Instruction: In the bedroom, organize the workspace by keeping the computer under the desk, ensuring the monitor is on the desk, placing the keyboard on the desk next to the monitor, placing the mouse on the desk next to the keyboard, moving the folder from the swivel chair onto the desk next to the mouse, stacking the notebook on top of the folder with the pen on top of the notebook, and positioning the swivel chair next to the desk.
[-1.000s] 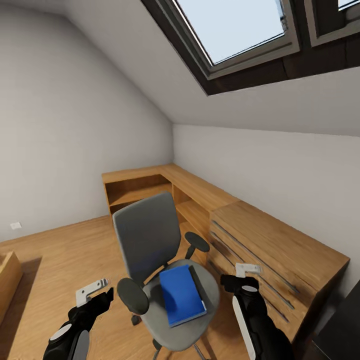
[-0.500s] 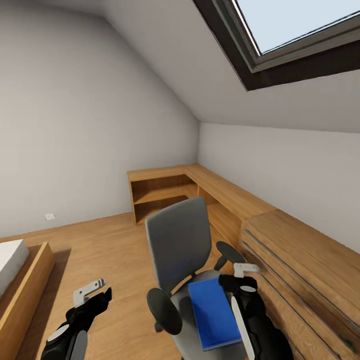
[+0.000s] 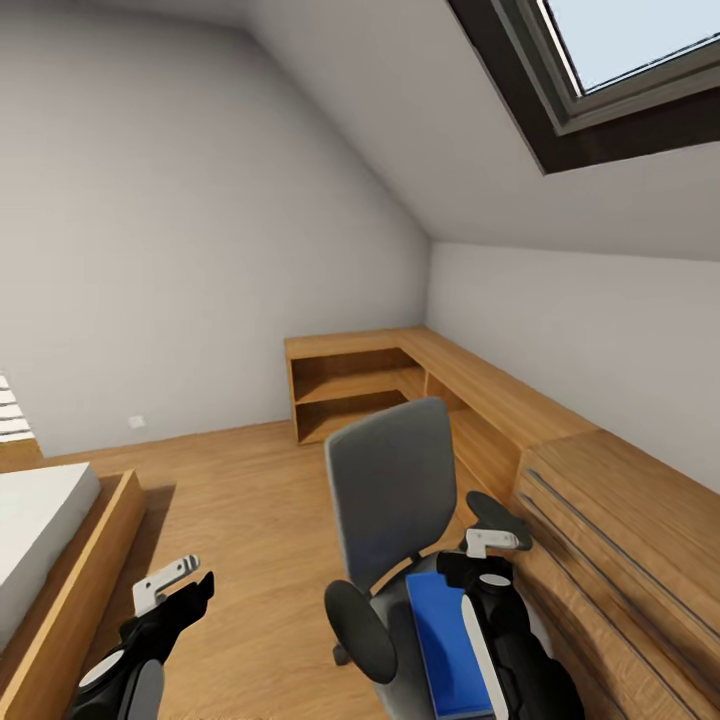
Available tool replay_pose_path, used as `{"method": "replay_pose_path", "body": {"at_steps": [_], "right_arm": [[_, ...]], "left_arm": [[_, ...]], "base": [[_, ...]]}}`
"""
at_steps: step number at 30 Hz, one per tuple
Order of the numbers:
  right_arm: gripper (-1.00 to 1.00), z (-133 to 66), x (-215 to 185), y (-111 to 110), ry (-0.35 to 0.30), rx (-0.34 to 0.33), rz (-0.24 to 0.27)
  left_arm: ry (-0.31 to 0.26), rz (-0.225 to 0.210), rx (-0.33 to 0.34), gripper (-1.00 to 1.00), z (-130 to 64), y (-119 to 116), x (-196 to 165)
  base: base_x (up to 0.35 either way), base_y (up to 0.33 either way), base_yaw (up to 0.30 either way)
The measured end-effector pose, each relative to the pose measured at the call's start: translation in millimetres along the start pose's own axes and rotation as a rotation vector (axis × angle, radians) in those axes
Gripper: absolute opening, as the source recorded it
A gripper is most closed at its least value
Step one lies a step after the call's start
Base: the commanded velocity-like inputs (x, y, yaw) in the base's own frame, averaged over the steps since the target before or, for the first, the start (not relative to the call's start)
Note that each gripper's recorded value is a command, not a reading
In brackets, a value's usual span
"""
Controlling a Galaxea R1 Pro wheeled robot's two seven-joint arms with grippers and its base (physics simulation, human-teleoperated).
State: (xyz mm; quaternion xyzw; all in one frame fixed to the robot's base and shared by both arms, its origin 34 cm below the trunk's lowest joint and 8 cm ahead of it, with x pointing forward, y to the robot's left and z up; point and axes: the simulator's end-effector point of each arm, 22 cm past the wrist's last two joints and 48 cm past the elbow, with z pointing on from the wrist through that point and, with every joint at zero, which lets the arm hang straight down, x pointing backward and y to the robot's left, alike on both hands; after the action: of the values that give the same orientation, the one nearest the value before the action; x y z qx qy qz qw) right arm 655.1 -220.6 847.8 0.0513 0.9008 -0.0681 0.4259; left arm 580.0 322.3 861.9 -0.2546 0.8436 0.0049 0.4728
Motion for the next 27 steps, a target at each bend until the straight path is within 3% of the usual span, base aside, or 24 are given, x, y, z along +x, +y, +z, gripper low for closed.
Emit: {"method": "replay_pose_path", "body": {"at_steps": [11, 27], "right_arm": [[1.0, 11.3, 12, 1, -0.005, 0.002, 0.002], [1.0, 28.6, 35, 2, 0.005, 0.006, 0.002]], "left_arm": [[-0.003, -0.032, 0.003, 1.0, 5.8, 4, 6], [-0.003, -0.036, 0.0, 1.0, 19.8, 11, 25]], "base": [[0.001, 0.001, 0.006], [0.0, 0.0, 0.0]]}}
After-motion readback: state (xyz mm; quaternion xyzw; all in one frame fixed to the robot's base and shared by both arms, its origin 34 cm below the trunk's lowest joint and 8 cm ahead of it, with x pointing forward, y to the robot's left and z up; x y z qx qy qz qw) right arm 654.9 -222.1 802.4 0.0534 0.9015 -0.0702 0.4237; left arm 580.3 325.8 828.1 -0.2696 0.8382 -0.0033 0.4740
